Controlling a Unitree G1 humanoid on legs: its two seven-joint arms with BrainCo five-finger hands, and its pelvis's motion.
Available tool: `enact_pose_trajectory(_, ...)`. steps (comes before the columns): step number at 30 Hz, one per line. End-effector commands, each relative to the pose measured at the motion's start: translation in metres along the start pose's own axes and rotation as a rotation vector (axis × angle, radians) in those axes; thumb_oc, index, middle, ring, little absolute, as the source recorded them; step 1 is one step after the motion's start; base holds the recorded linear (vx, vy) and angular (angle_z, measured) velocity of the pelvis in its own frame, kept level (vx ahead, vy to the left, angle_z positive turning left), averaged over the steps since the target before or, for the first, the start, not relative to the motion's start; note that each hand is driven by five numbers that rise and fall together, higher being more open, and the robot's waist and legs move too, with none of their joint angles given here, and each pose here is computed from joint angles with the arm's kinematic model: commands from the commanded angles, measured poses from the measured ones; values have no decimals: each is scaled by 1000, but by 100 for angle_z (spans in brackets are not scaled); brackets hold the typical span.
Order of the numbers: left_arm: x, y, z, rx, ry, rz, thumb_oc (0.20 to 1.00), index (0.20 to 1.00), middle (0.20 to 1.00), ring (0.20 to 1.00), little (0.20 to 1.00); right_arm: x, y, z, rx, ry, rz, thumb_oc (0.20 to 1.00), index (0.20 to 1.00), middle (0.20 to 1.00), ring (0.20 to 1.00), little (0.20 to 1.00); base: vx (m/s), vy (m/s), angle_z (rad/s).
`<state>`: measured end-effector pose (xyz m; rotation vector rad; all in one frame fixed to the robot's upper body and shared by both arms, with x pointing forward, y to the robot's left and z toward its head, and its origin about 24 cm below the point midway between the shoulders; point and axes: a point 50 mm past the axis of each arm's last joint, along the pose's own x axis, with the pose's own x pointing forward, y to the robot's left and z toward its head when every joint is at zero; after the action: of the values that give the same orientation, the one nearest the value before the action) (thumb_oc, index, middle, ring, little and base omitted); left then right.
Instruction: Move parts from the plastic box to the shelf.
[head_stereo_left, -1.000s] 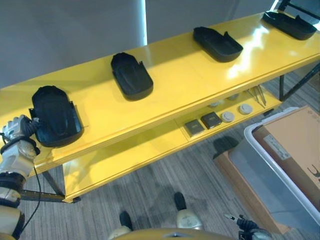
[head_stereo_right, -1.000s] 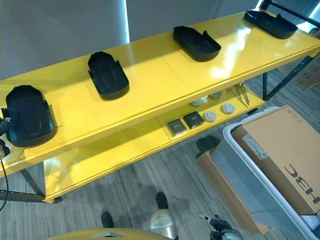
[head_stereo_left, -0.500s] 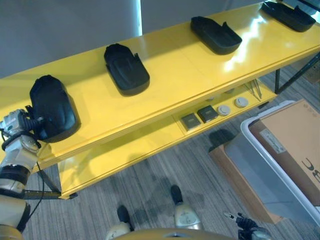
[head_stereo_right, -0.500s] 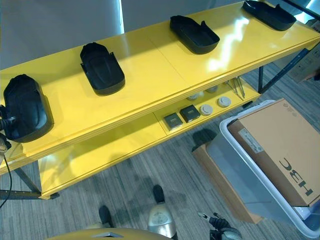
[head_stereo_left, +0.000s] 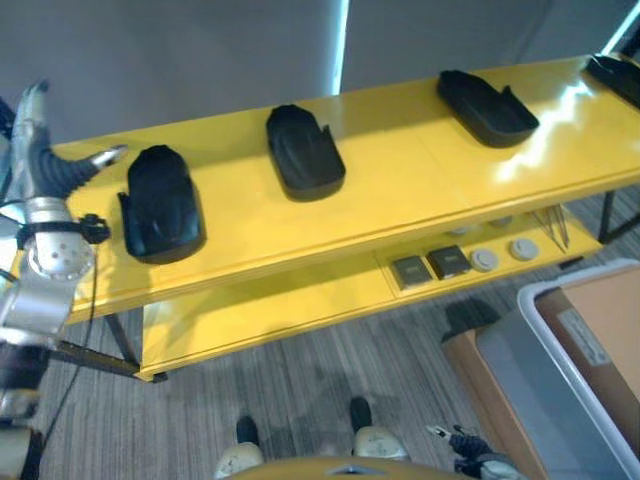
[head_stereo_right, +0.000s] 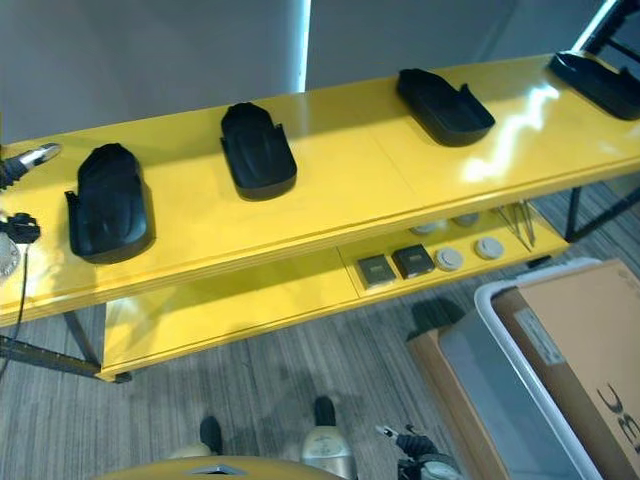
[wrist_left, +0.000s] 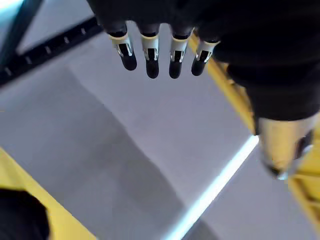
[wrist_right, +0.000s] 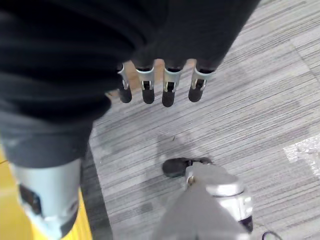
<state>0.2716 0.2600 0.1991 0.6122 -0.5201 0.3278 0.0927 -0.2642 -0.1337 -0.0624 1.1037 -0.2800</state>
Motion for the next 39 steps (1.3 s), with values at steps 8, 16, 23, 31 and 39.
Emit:
enact_pose_trajectory(8, -87, -51, -17, -633, 199, -344, 219, 219, 219, 219, 219, 0, 7, -17, 75, 37, -81, 1000, 1000, 1000, 1000, 1000, -22, -41, 15)
enact_pose_trajectory(16, -97, -55, -24, -574, 216, -343, 200, 200, 200, 200, 200, 1, -2, -23, 59, 51, -107, 1000, 1000, 1000, 1000, 1000, -15, -2, 4)
enact_pose_trajectory(23, -82, -53, -38, -528, 261, -224, 200, 200, 200, 200, 200, 0, -10, -30, 21, 66, -108, 1000, 1000, 1000, 1000, 1000, 0, 0, 0)
enact_pose_trajectory(31, -76, -71, -69, -477, 436, -137, 200, 200, 200, 200, 200, 2, -9, -20, -21, 50, -77, 1000, 1000, 1000, 1000, 1000, 3, 2, -6)
enact_pose_trajectory(39, -85, -83, -81, -454, 496, -140, 200, 200, 200, 200, 200, 1, -8, -17, -48, 48, -56, 1000, 1000, 1000, 1000, 1000, 1, -3, -5)
